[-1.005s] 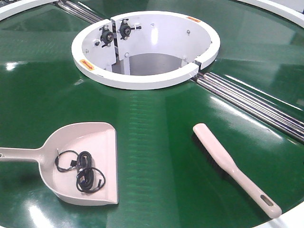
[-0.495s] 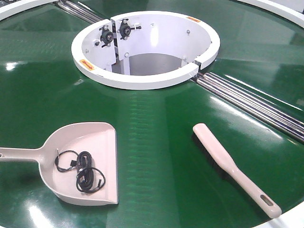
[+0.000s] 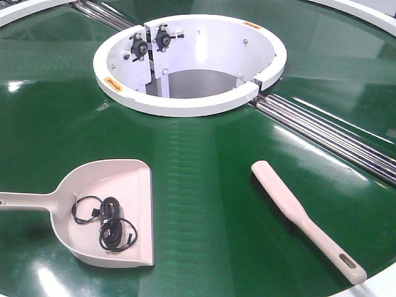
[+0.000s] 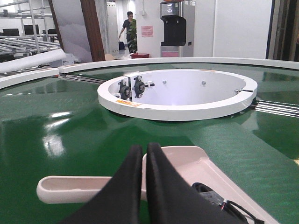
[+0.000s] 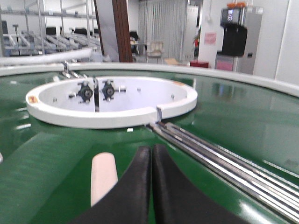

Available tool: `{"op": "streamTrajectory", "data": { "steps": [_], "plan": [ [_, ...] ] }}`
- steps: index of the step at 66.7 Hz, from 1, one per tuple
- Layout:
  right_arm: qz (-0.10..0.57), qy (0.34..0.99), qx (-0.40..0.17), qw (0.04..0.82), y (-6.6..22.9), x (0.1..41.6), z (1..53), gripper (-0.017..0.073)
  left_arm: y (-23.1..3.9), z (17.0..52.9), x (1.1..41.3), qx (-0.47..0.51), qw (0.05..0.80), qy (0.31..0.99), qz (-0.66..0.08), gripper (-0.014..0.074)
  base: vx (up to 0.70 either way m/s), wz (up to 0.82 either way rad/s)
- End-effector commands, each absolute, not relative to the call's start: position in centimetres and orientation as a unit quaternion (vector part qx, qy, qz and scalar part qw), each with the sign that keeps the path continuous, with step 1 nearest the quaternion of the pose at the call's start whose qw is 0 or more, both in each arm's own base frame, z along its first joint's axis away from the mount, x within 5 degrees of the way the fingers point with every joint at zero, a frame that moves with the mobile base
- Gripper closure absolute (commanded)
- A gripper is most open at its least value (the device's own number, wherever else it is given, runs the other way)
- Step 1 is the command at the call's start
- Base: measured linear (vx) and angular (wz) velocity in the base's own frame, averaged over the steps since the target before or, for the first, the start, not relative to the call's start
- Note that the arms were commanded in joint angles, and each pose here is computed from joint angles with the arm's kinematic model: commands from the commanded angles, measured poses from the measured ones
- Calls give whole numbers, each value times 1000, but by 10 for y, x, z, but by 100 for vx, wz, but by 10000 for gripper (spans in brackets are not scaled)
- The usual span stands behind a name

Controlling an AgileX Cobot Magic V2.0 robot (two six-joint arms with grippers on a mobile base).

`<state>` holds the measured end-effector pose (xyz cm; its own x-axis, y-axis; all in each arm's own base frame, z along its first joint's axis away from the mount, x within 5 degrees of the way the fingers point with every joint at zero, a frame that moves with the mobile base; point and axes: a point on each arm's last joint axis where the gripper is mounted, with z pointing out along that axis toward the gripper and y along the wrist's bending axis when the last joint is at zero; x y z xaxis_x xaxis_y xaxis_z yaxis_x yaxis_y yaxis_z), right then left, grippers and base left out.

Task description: Clean and inspect green conveyor with broom and dustpan

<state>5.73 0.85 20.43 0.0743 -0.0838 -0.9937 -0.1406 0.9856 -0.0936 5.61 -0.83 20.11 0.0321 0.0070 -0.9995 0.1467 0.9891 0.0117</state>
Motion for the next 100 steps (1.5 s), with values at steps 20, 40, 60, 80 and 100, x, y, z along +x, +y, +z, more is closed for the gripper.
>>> {"op": "streamTrajectory", "data": {
  "steps": [20,40,60,80,100],
  "plan": [
    [17,651,-82,755,8,54,207,569,-9,199,56,54,735,673,-57,601,0,0],
    [18,650,-81,755,8,54,207,569,-9,199,56,54,735,673,-57,601,0,0],
    [18,650,-81,755,8,54,207,569,-9,199,56,54,735,673,-57,601,0,0],
    [17,650,-81,755,8,54,207,569,-9,199,56,54,735,673,-57,601,0,0],
    [17,650,-81,755,8,54,207,569,-9,199,56,54,735,673,-57,601,0,0]
  ]
}}
